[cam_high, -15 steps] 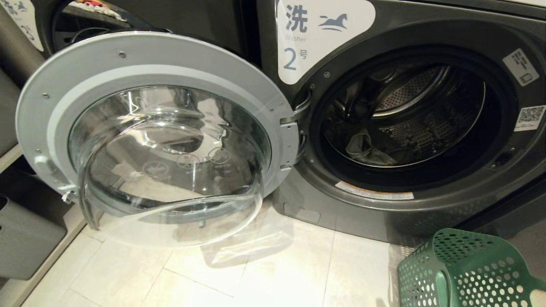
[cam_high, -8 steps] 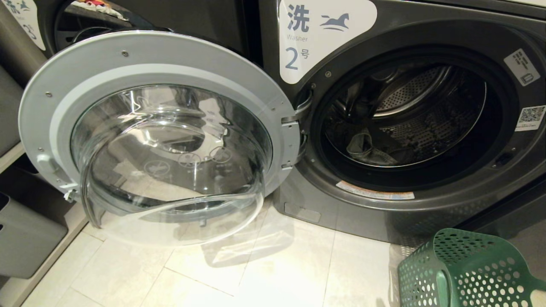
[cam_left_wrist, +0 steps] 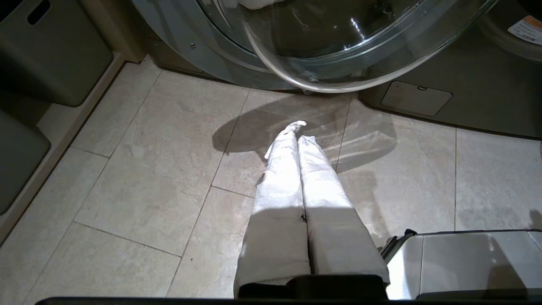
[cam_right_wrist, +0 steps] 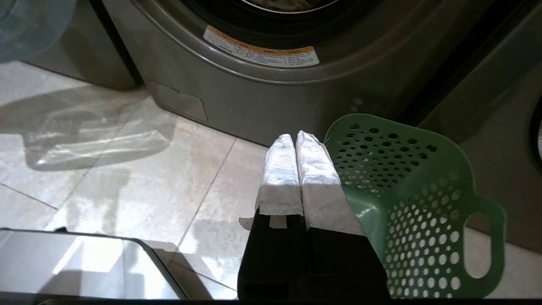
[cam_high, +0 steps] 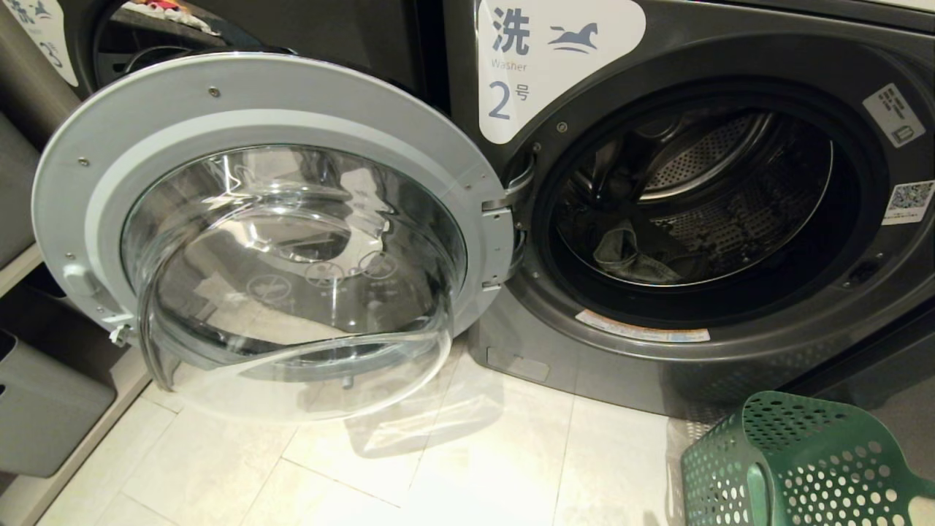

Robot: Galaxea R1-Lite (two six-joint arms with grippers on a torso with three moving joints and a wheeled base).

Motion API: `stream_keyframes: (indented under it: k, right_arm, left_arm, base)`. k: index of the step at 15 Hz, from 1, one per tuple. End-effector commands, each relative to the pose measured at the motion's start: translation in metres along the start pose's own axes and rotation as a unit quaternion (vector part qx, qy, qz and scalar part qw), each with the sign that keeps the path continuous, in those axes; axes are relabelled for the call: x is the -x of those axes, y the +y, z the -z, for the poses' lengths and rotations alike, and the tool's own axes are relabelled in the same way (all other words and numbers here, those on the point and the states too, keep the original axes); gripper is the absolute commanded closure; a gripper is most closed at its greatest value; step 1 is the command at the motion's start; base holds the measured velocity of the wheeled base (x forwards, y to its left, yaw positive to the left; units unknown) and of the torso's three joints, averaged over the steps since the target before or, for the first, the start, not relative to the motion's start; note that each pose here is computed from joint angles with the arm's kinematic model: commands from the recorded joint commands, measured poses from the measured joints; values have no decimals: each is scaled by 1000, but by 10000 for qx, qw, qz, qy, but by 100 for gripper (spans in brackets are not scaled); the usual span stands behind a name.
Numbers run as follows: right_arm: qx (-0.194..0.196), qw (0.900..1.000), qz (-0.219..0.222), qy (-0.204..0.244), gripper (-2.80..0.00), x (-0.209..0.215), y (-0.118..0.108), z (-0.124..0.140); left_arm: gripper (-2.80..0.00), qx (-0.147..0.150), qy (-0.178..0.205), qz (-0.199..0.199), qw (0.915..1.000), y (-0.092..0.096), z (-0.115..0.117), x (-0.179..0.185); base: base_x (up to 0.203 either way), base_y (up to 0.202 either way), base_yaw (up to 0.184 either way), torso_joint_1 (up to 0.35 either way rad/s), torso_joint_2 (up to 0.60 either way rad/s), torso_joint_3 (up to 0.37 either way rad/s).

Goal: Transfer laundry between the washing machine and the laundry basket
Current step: Pick a cloth and place it into the basket

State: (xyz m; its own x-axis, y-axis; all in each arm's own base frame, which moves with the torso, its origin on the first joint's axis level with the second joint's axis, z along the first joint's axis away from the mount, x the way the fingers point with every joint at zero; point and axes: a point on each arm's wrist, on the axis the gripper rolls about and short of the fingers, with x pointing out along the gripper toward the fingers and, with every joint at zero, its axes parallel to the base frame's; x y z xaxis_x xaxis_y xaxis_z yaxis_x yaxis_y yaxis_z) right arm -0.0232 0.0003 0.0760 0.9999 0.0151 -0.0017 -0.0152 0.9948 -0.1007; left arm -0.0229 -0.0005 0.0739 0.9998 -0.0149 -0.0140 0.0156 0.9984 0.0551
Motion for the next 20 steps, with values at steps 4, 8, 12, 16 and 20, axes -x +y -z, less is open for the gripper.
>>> stream_keyframes:
  k: [4, 8, 12, 16, 20]
  right_arm:
    - [383, 9983, 11, -427, 0, 15, -10, -103]
    - [126, 9872, -379, 1546, 0, -74, -16, -157]
    - [-30, 9535, -926, 2869, -280, -196, -7, -136]
    - [-97, 9427, -1416, 3019, -280, -262, 15, -98]
    - [-128, 9531, -1290, 2736, -280, -313, 32, -51]
  left_arm:
    - [0, 1, -1, -5, 10000, 0, 0, 0]
    - [0, 1, -1, -5, 10000, 0, 0, 0]
    - [0, 1, -1, -5, 10000, 0, 0, 0]
    - [0, 1, -1, -5, 10000, 0, 0, 0]
    - [0, 1, -1, -5, 10000, 0, 0, 0]
  base:
    - [0, 0, 0, 0, 0, 0]
    - [0, 0, 0, 0, 0, 0]
    - [0, 0, 0, 0, 0, 0]
    - [0, 0, 0, 0, 0, 0]
    - [0, 0, 0, 0, 0, 0]
